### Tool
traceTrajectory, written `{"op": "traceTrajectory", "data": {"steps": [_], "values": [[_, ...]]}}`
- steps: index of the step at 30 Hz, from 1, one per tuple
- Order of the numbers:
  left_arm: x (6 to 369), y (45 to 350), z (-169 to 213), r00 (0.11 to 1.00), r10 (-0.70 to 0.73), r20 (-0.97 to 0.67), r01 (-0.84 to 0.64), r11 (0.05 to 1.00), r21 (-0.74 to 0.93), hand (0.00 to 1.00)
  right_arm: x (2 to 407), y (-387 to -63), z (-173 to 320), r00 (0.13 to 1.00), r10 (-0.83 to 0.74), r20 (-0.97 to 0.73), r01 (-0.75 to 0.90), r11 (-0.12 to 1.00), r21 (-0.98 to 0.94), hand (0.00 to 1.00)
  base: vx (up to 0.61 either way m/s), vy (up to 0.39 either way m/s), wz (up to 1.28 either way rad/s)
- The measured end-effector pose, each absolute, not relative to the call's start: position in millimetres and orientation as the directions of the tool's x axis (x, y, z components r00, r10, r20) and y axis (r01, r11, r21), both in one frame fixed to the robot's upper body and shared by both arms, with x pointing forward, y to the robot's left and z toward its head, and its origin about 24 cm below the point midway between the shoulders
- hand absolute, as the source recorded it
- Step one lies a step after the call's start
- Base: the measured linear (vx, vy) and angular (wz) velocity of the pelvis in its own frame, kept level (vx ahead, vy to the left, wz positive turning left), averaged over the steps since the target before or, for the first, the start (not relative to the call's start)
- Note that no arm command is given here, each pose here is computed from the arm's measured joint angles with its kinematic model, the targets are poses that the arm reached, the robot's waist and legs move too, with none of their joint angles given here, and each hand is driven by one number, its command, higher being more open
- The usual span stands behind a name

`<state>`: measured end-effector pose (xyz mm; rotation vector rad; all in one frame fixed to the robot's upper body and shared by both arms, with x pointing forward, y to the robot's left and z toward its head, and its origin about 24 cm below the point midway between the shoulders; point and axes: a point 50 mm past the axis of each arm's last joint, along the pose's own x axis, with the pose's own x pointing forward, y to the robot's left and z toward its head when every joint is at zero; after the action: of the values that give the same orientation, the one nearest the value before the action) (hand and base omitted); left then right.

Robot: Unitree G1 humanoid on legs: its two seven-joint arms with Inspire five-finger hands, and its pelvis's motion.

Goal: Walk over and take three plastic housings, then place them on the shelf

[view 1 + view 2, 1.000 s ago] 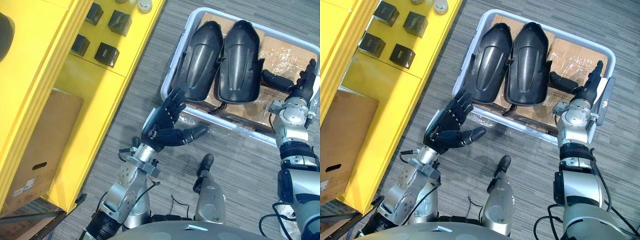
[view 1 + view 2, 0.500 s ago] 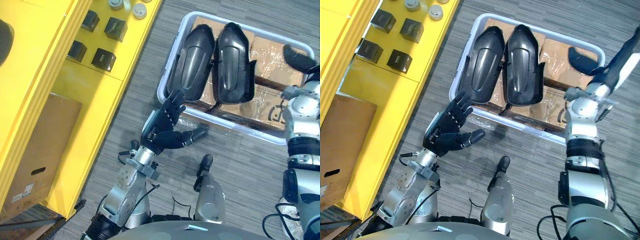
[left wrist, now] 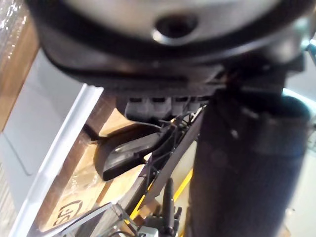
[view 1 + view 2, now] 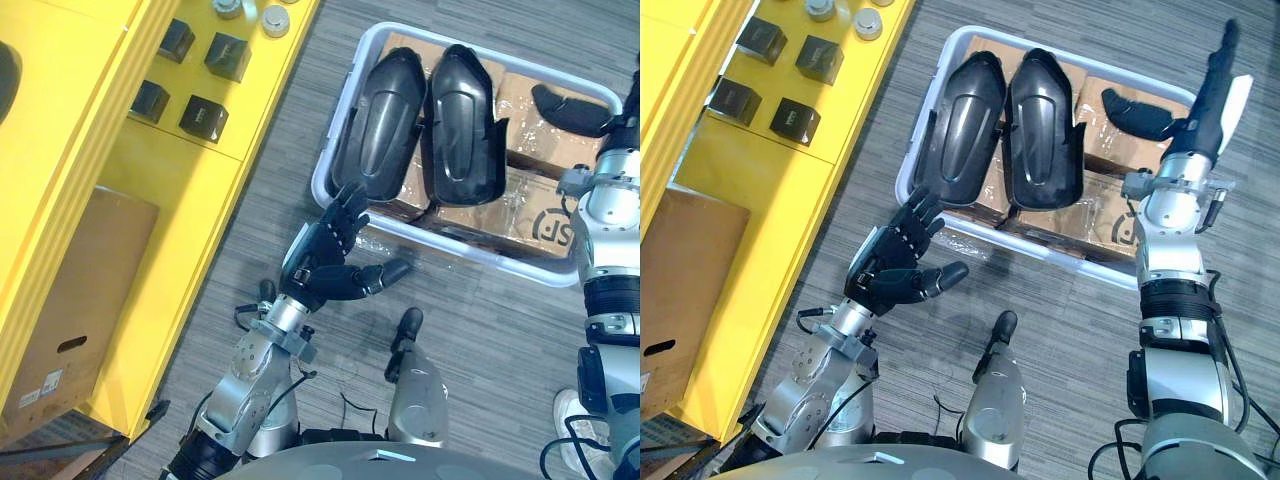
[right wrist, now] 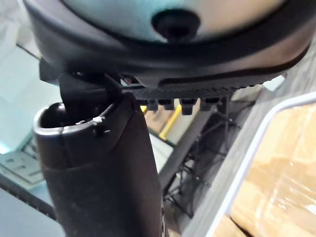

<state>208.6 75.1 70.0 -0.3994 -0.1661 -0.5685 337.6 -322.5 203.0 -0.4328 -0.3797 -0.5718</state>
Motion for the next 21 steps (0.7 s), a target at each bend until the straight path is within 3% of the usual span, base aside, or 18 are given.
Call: {"op": "traceTrajectory", "data": {"steps": [8, 21], "values": [[209.3, 74.8, 56.7, 0.844, -0.495, 0.207, 0.536, 0.777, -0.328, 1.00, 354.8, -322.8, 194.6, 0.828, -0.451, 0.332, 0.552, 0.756, -0.351, 1.00, -0.02, -0.029, 0.09], [206.9, 68.5, 55.7, 0.834, -0.513, 0.204, 0.552, 0.763, -0.337, 1.00, 349.8, -349.3, 148.4, 0.793, -0.608, 0.040, 0.561, 0.702, -0.439, 1.00, -0.02, -0.017, 0.01]]}}
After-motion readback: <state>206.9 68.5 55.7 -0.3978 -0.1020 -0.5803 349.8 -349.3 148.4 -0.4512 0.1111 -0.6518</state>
